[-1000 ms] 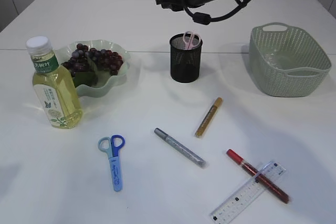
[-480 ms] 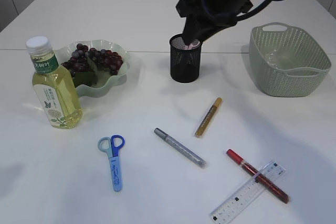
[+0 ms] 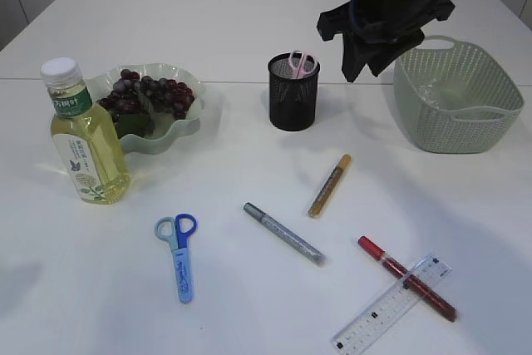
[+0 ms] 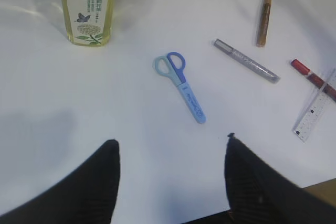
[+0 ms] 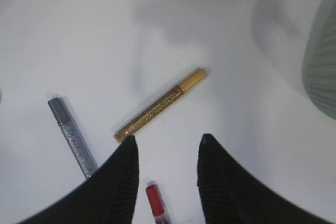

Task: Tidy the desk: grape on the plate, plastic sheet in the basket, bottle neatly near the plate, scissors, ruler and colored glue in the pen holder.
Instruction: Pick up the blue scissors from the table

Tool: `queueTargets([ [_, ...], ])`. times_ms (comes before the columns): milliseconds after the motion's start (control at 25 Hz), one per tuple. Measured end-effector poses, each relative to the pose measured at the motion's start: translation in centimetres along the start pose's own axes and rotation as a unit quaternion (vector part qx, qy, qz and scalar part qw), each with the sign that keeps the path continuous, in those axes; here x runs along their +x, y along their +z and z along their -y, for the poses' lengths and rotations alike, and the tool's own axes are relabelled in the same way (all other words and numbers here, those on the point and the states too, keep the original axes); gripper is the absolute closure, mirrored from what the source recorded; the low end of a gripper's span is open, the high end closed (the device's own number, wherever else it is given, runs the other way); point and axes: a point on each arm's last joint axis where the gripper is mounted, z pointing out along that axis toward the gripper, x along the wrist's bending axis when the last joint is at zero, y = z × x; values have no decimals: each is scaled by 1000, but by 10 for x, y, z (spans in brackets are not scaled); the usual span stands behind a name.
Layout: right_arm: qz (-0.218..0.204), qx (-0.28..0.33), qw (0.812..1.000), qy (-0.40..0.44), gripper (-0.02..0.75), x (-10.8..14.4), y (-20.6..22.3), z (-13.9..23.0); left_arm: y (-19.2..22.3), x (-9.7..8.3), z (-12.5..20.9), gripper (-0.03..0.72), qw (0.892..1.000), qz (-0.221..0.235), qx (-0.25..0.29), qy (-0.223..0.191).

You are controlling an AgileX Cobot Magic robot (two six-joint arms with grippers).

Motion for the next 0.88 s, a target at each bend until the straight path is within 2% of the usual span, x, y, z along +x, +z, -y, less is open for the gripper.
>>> queueTargets([
  [240, 0, 18, 1000, 25, 426, 0, 6, 7, 0, 0, 1, 228, 1000, 0, 5, 0],
  [560, 9, 84, 996, 27, 426, -2, 18, 47, 2, -1, -3, 228, 1000, -1, 15, 0],
  [720, 14, 76, 997, 25, 426, -2, -1, 60, 0, -5, -19, 228, 1000, 1, 31, -1],
  [880, 15, 51, 998, 24, 426, -1, -25, 69, 7, -9, -36, 228, 996, -3, 87, -17],
])
